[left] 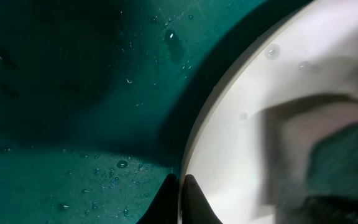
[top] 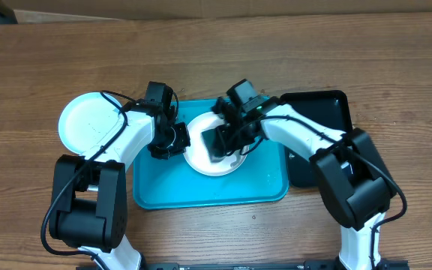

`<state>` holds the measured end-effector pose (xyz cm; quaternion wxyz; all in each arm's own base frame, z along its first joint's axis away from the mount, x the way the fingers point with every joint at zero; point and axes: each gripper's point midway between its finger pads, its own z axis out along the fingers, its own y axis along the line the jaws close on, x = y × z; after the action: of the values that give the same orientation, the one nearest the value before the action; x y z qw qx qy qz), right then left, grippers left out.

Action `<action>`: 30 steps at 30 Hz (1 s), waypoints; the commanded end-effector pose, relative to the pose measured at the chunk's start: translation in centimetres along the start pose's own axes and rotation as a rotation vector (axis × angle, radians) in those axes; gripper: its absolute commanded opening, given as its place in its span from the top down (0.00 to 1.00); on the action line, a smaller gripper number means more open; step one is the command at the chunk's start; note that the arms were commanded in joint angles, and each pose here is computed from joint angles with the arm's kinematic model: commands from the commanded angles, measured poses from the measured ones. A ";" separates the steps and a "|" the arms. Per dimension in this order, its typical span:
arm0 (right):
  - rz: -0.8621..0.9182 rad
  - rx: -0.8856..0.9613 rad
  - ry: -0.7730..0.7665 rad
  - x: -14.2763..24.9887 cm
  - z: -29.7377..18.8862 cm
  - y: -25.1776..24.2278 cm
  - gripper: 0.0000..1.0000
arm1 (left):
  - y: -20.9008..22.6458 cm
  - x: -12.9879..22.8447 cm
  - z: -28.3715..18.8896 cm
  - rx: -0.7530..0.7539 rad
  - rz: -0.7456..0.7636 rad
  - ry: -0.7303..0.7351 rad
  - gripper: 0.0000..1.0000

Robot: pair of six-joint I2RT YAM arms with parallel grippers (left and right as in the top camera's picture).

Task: Clean dirty plates on tray and stack at the side
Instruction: 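Scrub the white plate with the sponge in the right gripper, then return the sponge to the black basin and release it with the right gripper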

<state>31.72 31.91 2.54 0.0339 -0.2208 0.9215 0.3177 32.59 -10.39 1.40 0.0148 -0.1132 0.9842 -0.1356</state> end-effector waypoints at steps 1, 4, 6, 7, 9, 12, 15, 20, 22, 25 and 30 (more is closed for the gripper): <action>-0.047 -0.092 -0.044 -2.4 -1.3 2.5 0.96 | 0.0 0.2 0.4 -0.003 0.017 0.010 0.96; -0.051 -0.137 -0.112 -5.1 -4.9 3.4 0.96 | 0.0 0.2 0.4 -0.003 0.020 0.010 0.96; -0.054 -0.158 -0.148 -6.3 -7.6 3.8 0.96 | 0.0 0.2 0.4 -0.003 0.021 0.009 0.96; -0.056 -0.152 -0.162 -6.6 -9.0 3.8 0.96 | 0.0 0.2 0.4 -0.003 0.021 0.010 0.96; -0.033 -0.114 -0.171 -6.5 -11.5 2.8 0.96 | 0.0 0.2 0.5 -0.003 0.025 0.010 0.96; 0.020 -0.030 -0.164 -5.3 -14.0 0.3 0.96 | -0.1 0.2 0.4 -0.003 0.027 0.010 0.96; 0.149 0.139 -0.112 -2.7 -16.5 -4.6 0.96 | -0.1 0.2 0.5 -0.002 0.028 0.007 0.96; 0.348 0.428 -0.010 2.1 -19.6 -12.2 0.96 | -0.1 0.1 0.4 0.001 0.029 0.003 0.96; 0.417 0.557 0.016 3.8 -20.6 -14.8 0.96 | -0.2 0.0 0.4 0.001 0.030 0.000 0.96; 0.465 0.696 0.039 5.5 -21.2 -17.6 0.96 | -0.2 -0.1 0.5 0.003 0.031 -0.003 0.96; 0.461 0.741 0.032 6.5 -19.5 -19.6 0.96 | -0.3 -0.2 0.4 0.005 0.040 -0.008 0.96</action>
<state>36.06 5.46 6.08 0.0154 0.0057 0.9998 0.0083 33.08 -10.49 1.47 0.0254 -0.1065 0.9843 -0.1387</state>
